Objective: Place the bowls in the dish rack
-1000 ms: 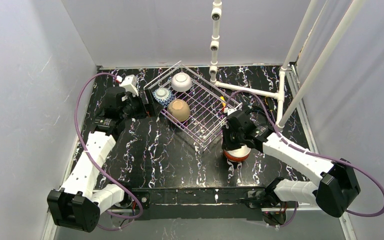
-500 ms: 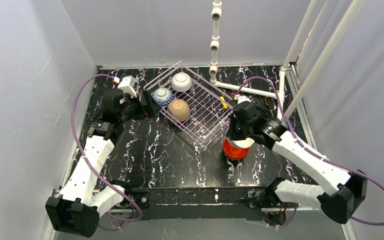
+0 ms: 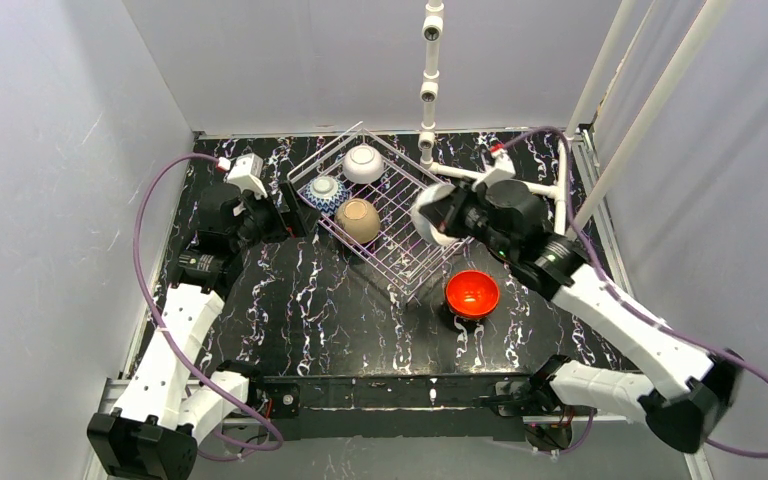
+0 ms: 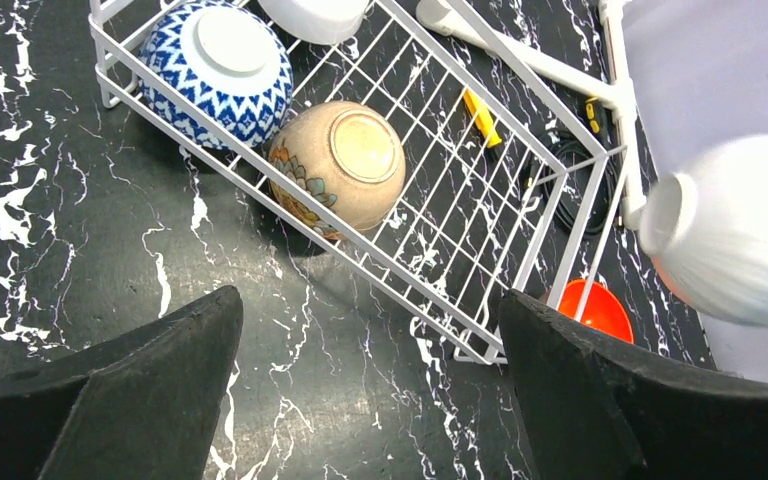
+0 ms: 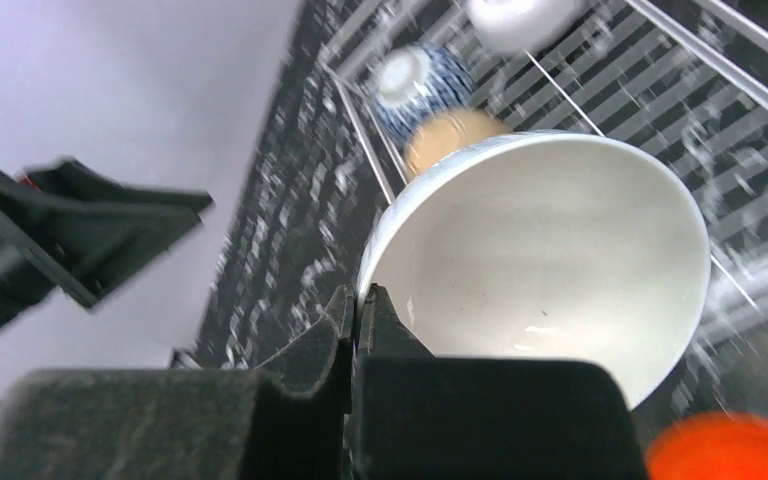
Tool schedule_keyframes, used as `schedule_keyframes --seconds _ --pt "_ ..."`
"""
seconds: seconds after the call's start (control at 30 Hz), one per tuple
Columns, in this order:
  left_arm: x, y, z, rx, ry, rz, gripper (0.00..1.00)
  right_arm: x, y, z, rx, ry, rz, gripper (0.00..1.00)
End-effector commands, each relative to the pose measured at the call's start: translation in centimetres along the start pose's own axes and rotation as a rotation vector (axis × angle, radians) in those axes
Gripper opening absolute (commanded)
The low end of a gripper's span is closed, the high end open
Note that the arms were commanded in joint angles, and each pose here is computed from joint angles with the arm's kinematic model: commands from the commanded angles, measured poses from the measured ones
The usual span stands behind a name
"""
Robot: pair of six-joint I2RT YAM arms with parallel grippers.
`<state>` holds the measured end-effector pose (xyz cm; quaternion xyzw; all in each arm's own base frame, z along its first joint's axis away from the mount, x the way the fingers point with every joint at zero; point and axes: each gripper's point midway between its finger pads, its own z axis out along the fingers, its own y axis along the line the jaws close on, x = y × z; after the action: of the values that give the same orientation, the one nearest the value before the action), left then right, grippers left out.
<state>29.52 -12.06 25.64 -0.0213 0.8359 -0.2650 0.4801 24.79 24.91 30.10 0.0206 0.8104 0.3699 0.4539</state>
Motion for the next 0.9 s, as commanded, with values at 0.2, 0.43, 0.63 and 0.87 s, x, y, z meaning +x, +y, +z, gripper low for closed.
schedule_keyframes --seconds 0.2,0.43,0.63,0.87 --pt "-0.3 1.6 -0.5 -0.097 -0.031 -0.012 0.98 -9.2 8.2 9.4 -0.318 -0.435 0.17 0.01" --pt "0.1 1.9 0.0 -0.117 -0.004 -0.029 0.98 -10.0 4.2 14.4 -0.241 -0.609 0.27 0.01" --pt "0.5 2.0 0.3 -0.113 0.02 -0.024 0.98 -10.2 3.1 17.9 -0.261 -0.636 0.271 0.01" --pt "0.8 1.5 0.7 -0.078 0.038 -0.032 0.98 -9.6 -0.6 21.8 -0.314 -0.619 0.4 0.01"
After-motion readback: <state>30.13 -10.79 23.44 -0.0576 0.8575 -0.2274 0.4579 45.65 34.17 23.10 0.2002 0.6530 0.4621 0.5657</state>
